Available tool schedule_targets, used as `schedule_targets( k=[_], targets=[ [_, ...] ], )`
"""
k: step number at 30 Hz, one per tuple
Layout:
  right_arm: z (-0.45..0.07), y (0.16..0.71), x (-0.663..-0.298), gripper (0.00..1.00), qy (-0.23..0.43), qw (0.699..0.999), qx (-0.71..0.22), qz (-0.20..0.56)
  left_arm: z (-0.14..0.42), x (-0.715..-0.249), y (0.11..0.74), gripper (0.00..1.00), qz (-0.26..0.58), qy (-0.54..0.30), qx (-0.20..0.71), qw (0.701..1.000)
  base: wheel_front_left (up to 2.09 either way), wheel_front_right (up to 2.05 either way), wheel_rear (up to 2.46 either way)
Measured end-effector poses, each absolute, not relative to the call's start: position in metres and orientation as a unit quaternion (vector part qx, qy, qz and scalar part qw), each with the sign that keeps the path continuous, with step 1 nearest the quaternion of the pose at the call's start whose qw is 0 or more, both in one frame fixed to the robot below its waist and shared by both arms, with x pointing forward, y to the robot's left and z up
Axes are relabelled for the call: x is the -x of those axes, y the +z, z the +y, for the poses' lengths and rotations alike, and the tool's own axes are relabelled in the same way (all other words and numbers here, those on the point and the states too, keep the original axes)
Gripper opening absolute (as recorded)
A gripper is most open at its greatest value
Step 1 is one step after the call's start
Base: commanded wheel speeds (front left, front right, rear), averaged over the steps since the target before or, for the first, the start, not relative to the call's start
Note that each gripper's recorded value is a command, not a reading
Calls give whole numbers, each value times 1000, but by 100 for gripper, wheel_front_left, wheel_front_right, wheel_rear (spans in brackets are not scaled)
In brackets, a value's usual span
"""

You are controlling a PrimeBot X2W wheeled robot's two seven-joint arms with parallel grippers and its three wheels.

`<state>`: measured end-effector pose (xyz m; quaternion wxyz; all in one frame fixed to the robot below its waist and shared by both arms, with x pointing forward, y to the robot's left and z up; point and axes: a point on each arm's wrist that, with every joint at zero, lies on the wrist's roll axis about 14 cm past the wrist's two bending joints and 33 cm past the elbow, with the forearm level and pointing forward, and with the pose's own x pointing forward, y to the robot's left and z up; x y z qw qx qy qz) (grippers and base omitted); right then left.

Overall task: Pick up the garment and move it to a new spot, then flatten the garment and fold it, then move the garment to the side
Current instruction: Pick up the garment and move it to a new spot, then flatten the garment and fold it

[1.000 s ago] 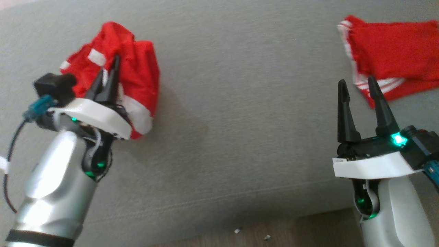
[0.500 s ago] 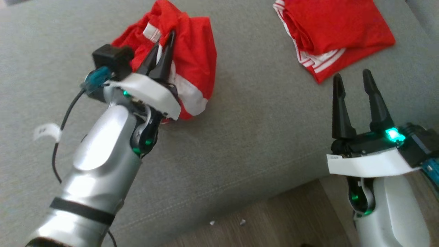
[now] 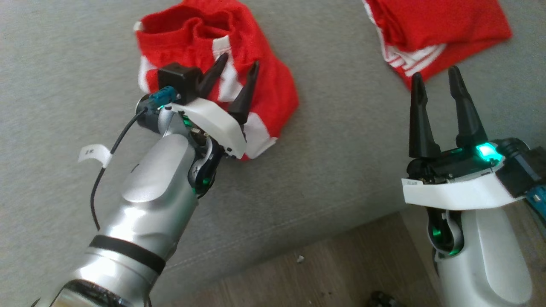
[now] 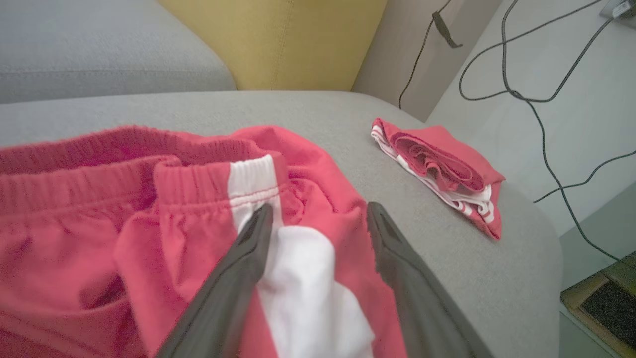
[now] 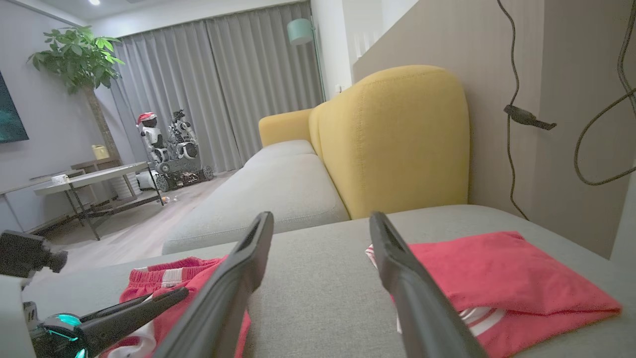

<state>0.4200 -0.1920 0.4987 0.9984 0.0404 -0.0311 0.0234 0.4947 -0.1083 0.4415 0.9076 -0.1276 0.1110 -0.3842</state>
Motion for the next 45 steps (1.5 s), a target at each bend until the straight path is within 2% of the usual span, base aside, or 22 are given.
schedule_targets(
  k=[5, 10, 15, 20, 27, 35, 45],
  targets=[
    [-172, 499, -427, 100, 49, 996, -69, -35, -81, -499, 480, 100, 63, -356, 156, 919, 0, 0, 0],
    [-148, 495, -426, 100, 78, 992, -91, -27, -40, -485, 485, 100, 53, -305, 159, 937, 0, 0, 0],
    [-117, 495, -418, 100, 119, 987, -102, -22, 22, -455, 490, 100, 39, -218, 168, 961, 0, 0, 0],
    [-95, 507, -406, 100, 150, 983, -102, -33, 85, -425, 521, 100, -28, -128, 136, 982, 0, 0, 0],
    [-74, 525, -376, 100, 185, 977, -87, -57, 168, -346, 541, 100, -89, -3, 103, 991, 0, 0, 0],
    [-78, 521, -349, 100, 181, 978, -91, -52, 172, -301, 526, 100, -74, -1, 62, 995, 0, 0, 0],
    [-74, 513, -339, 100, 185, 977, -93, -40, 164, -286, 511, 100, -49, -11, 31, 998, 0, 0, 0]
  ],
)
